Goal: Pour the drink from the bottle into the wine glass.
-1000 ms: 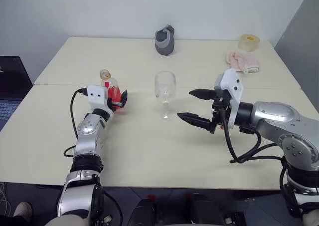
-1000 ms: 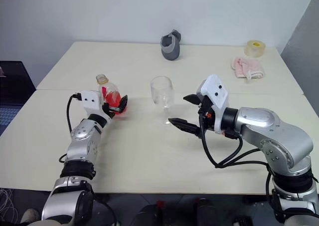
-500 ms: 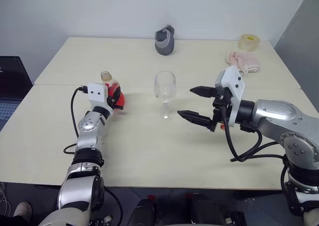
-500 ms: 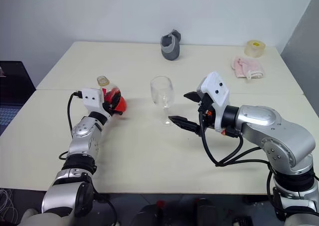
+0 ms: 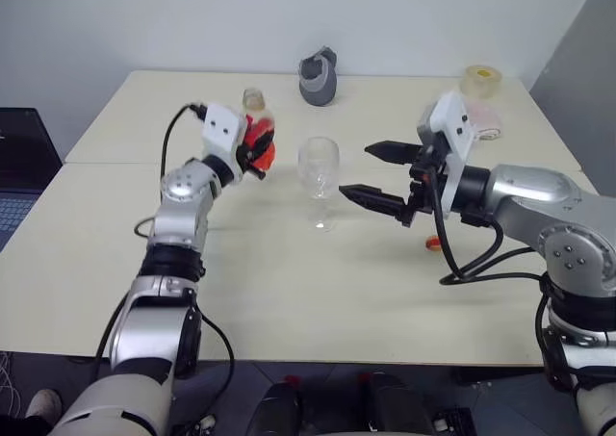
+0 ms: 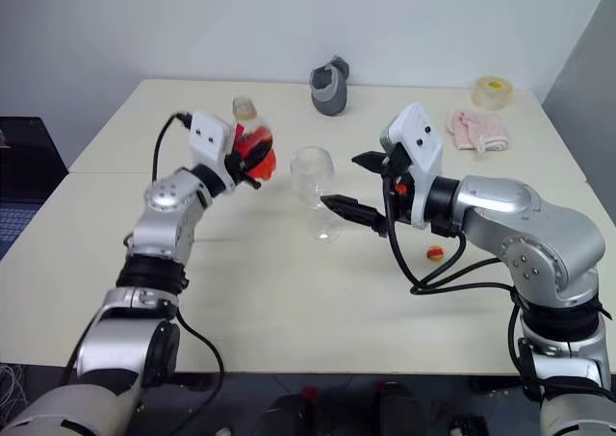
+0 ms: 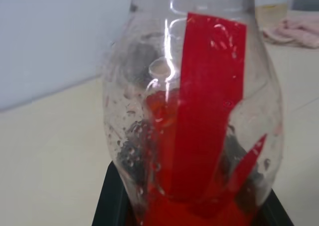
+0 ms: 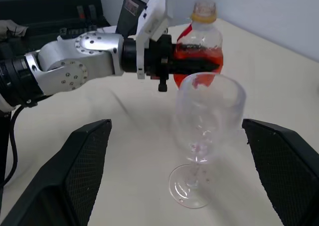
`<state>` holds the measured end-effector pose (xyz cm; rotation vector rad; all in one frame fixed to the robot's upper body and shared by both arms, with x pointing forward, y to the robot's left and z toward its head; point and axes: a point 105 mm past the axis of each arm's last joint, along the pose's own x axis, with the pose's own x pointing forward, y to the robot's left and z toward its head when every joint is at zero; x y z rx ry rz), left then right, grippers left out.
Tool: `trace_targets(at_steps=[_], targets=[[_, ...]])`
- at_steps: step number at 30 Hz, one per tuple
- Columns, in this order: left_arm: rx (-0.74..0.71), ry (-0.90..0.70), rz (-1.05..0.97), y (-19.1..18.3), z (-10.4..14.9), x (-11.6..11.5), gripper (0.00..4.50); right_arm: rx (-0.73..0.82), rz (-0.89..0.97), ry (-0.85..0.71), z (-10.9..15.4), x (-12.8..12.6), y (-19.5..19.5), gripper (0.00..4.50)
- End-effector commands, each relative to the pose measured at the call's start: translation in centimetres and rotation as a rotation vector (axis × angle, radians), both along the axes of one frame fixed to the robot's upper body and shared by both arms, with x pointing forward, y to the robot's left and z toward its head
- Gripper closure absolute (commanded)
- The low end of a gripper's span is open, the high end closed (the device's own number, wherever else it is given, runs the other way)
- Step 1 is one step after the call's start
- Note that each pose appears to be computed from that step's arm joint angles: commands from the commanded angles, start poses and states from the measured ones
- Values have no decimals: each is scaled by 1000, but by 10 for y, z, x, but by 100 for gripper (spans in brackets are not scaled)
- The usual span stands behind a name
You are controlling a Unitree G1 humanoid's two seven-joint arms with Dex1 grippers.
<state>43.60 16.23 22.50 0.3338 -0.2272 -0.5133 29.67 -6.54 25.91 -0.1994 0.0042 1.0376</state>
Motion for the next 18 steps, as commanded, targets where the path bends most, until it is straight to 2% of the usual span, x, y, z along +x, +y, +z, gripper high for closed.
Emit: trace_targets(at_steps=[1,5,10,14,18], targets=[[82,-90,-63,-6,32,-3,356,28,-14,-48,16,4,0,0],[205,-143,-107,-8,46,-5,356,27,-20,-57,20,10,3,0],[429,-270,-144,-4,59,-10,356,30,-35,-60,21,16,4,0],[595,-351,-146,0,62,-11,356,29,-41,-63,21,19,6,0],[699,-416,-152,-3,65,-12,356,28,-48,-73,21,21,6,0]])
